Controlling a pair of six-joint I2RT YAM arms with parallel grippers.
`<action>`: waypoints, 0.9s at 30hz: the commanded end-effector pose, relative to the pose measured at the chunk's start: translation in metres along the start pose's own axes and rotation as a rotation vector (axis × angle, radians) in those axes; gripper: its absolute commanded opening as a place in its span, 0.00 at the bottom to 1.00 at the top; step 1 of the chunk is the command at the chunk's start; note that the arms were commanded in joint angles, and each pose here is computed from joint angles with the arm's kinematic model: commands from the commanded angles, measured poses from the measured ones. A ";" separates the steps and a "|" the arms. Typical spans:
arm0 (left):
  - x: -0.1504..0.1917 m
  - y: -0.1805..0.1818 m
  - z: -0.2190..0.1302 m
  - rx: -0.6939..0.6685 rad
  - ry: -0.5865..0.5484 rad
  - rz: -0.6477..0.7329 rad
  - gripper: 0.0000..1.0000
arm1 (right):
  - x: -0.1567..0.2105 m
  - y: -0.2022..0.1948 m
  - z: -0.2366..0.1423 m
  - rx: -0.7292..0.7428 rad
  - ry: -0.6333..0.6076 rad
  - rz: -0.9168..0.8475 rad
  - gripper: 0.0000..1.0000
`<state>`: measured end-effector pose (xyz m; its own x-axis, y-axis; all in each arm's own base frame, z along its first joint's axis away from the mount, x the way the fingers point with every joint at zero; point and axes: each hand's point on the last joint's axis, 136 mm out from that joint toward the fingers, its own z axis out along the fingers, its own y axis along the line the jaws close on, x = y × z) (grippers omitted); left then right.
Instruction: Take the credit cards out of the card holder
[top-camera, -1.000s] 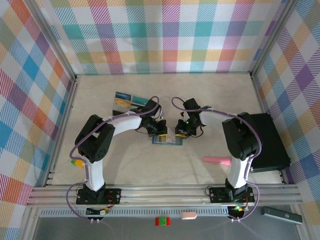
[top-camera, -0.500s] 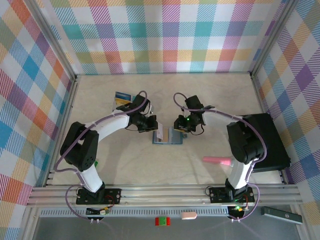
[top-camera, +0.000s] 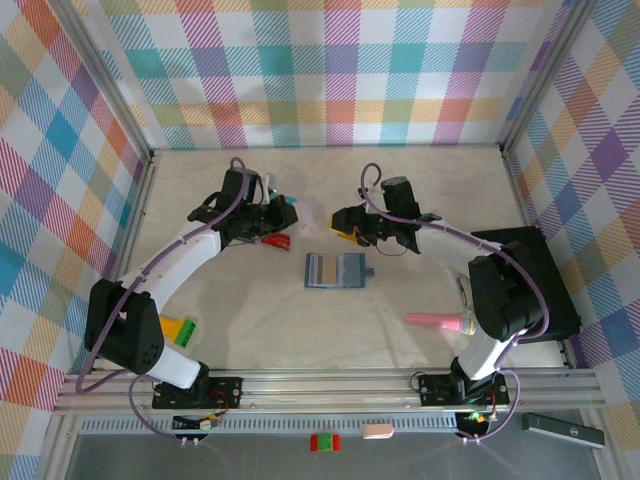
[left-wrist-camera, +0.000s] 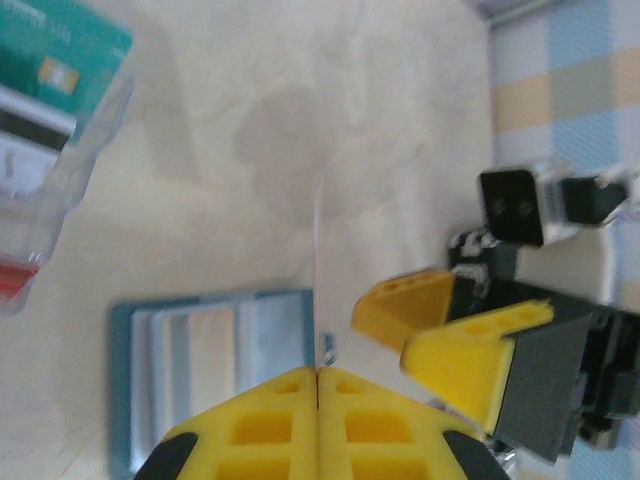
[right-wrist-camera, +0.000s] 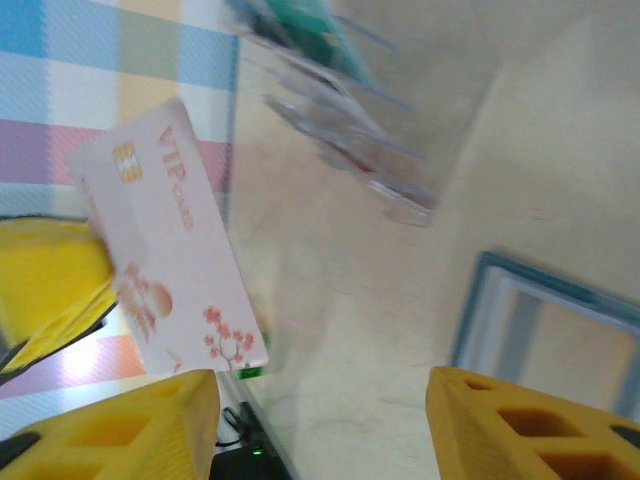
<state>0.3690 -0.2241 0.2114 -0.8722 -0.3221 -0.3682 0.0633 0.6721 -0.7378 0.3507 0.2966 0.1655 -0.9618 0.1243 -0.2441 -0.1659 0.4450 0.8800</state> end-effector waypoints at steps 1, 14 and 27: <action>-0.021 -0.030 -0.013 0.164 -0.071 -0.046 0.00 | -0.009 0.034 -0.004 -0.171 0.008 0.002 0.60; -0.035 -0.051 -0.014 0.322 -0.081 -0.114 0.00 | -0.034 0.077 -0.010 -0.326 -0.009 0.004 0.53; -0.030 -0.043 -0.012 0.307 -0.075 -0.127 0.00 | -0.038 0.087 -0.014 -0.358 -0.026 -0.011 0.25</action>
<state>0.3873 -0.2376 0.2589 -0.8449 -0.4469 -0.2938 0.0971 0.4121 -0.9059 0.3664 0.3181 0.2424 -0.9657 0.1451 -0.2153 -0.1959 0.1372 0.9710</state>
